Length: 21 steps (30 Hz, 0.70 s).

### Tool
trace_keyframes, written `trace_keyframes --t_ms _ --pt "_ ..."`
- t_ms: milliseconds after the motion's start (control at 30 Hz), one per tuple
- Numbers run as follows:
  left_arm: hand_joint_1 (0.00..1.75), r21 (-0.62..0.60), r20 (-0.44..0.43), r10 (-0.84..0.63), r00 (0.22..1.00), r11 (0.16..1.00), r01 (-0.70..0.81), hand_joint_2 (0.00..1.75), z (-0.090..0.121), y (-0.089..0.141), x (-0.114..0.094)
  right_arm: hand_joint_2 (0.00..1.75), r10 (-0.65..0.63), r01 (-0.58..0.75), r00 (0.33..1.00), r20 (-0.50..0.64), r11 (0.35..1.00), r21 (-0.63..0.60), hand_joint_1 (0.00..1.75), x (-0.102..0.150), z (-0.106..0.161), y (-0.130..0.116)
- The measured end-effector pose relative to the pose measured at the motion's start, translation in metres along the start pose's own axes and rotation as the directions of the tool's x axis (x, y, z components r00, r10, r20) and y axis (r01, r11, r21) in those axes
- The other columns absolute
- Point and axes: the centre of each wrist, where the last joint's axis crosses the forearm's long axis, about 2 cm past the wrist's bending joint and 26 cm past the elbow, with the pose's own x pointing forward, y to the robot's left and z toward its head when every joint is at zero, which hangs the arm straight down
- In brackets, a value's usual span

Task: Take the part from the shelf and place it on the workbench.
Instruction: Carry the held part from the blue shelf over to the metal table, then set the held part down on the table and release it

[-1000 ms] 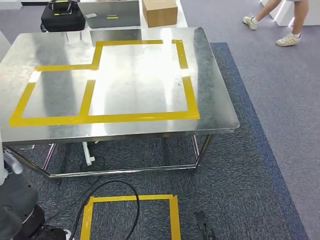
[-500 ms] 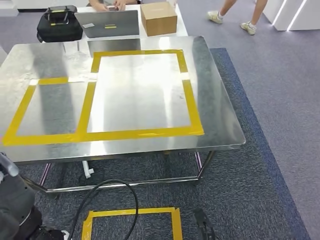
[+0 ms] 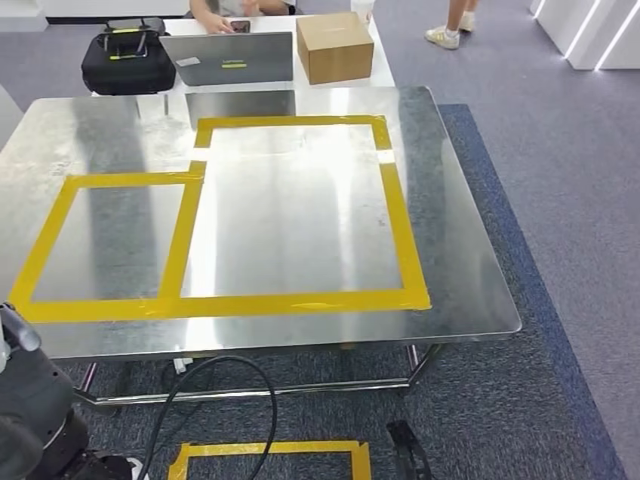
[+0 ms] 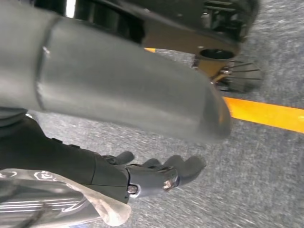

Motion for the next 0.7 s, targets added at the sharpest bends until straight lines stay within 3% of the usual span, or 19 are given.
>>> trace_keyframes --t_ms 133,267,400,467,567,700 --pt "1.75 -0.005 0.013 -0.049 0.999 0.999 0.049 1.75 0.000 0.001 0.000 0.00 -0.001 0.001 1.000 0.003 1.000 0.000 0.00 0.002 0.000 0.000" --pt "1.75 -0.033 0.024 -0.230 0.973 0.972 0.231 1.75 0.005 0.009 0.002 0.00 -0.004 0.004 1.000 0.001 1.000 0.003 0.00 0.001 0.000 0.000" --pt "1.75 -0.118 0.036 -0.428 0.903 0.896 0.429 1.75 0.003 0.034 0.002 0.00 0.002 -0.002 1.000 0.003 1.000 0.027 0.00 0.001 0.000 0.001" --pt "1.75 -0.157 0.085 -0.590 0.803 0.788 0.596 1.75 -0.005 0.051 -0.001 0.00 0.019 -0.019 1.000 0.003 0.999 0.040 0.00 0.001 0.000 0.001" --pt "1.75 -0.158 0.208 -0.825 0.526 0.502 0.850 1.75 -0.027 0.077 -0.014 0.00 0.062 -0.063 0.998 0.012 0.997 0.052 0.00 0.005 0.000 0.000" --pt "1.75 -0.157 0.232 -0.936 0.266 0.233 0.960 1.75 -0.063 0.108 -0.046 0.00 0.112 -0.113 0.994 0.016 0.991 0.073 0.00 0.017 0.001 -0.003"
